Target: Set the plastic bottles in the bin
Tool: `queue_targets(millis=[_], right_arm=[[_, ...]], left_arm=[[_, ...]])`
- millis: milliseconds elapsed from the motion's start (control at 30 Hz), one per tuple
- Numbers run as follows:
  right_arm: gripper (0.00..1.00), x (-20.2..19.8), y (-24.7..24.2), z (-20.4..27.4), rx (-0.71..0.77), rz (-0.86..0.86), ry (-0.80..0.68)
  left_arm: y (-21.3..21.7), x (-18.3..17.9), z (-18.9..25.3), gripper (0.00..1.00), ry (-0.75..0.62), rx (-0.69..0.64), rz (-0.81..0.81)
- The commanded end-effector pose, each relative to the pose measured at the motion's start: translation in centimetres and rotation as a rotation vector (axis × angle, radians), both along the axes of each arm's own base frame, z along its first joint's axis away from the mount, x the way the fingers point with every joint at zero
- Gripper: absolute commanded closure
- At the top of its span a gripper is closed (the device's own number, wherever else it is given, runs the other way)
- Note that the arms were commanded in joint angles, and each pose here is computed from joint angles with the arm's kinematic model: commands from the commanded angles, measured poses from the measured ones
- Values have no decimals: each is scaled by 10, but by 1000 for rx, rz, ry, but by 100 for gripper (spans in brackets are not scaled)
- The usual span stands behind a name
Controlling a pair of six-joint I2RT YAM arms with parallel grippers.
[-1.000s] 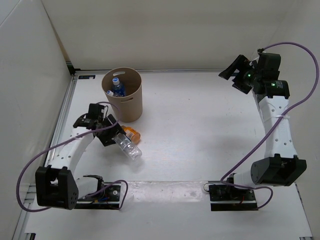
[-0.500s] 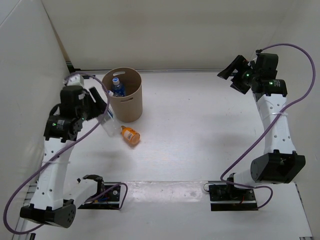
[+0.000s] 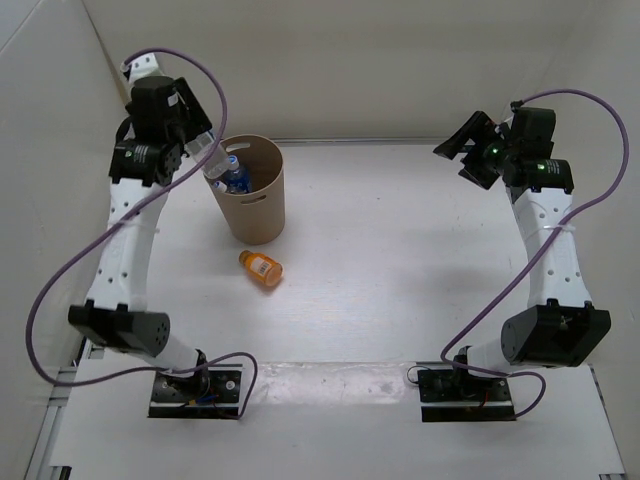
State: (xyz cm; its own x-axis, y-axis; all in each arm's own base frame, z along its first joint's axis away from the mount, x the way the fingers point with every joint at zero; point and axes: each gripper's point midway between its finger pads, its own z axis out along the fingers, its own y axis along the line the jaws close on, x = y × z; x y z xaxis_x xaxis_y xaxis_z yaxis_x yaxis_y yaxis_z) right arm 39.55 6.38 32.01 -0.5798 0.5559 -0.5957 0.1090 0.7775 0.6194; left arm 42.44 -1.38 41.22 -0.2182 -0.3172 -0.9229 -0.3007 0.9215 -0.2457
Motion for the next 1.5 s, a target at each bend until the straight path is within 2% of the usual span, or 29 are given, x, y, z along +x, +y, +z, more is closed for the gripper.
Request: queue_targets(millis=[0,133,267,400,533,600,667,733,767,800,833,867,900,1000,1033,1067,1100,1133,1167,1233,1267,1333,1367,1400,1433,1467], right_arm=[[10,1,-1,12,15,2,-52],[10,-1,-9,6,18,-20,-42],[10,0,-14,6,27,-35,-44],[10,2,-15,4,31,-37,-45],[10,3,-16,2,40,-42,-45],[10,5,-16,2,46,-38,-47],[10,7,-17,3,53,-40,-47],[10,8,-19,4,61,-47,-50],[10,8,-18,3,65,-46,-49],[10,9,-18,4,69,-46,-55],[10,10,-19,4,70,-45,-53],[10,9,-18,4,72,-44,-54],[10,10,-18,7,75,-42,-61],[10,9,-18,8,70,-40,-66],[10,9,-18,1,71,-40,-52],[10,8,-17,-1,76,-41,-46],[10,8,-17,-2,84,-42,-44],[10,9,-16,-8,91,-43,-31],[10,10,-14,-7,97,-38,-38],[10,11,-13,-7,102,-34,-33],[10,13,-13,-8,102,-34,-30],[10,16,-11,-9,108,-31,-27],[10,16,-10,-10,107,-27,-26],[10,16,-10,-9,106,-23,-29],[10,16,-10,-11,108,-24,-24],[10,17,-9,-12,111,-24,-19]], left_arm=[[-4,14,27,100,-81,-17,16],[-23,44,15,100,-64,-34,-29],[-42,54,11,99,-57,-55,-84],[-61,54,-4,98,-23,-71,-133],[-92,50,-24,92,22,-96,-226],[-93,47,-33,87,41,-88,-230],[-94,43,-41,76,62,-75,-237],[-90,38,-47,56,83,-47,-232],[-83,37,-45,41,80,-22,-212],[-80,35,-41,4,75,-1,-208],[-77,33,-30,0,60,20,-209],[-69,30,-25,0,56,41,-178],[-58,18,4,0,34,107,-168],[-43,0,20,0,15,183,-150],[-38,-2,26,0,-9,199,-128],[-27,-24,47,0,-66,198,-103],[-18,-29,50,0,-85,190,-54],[-13,-30,23,0,-29,190,-32],[-12,-44,29,0,-70,105,-20],[-12,-65,-1,0,-41,60,-37],[-23,-67,-30,0,9,-2,-74],[-30,-90,-49,0,-4,-190,-63],[-33,-95,-82,0,50,-218,-59],[-36,-109,-76,0,-3,-333,-37],[-38,-113,-124,0,88,-355,-16],[-39,-116,-134,0,96,-392,-4]])
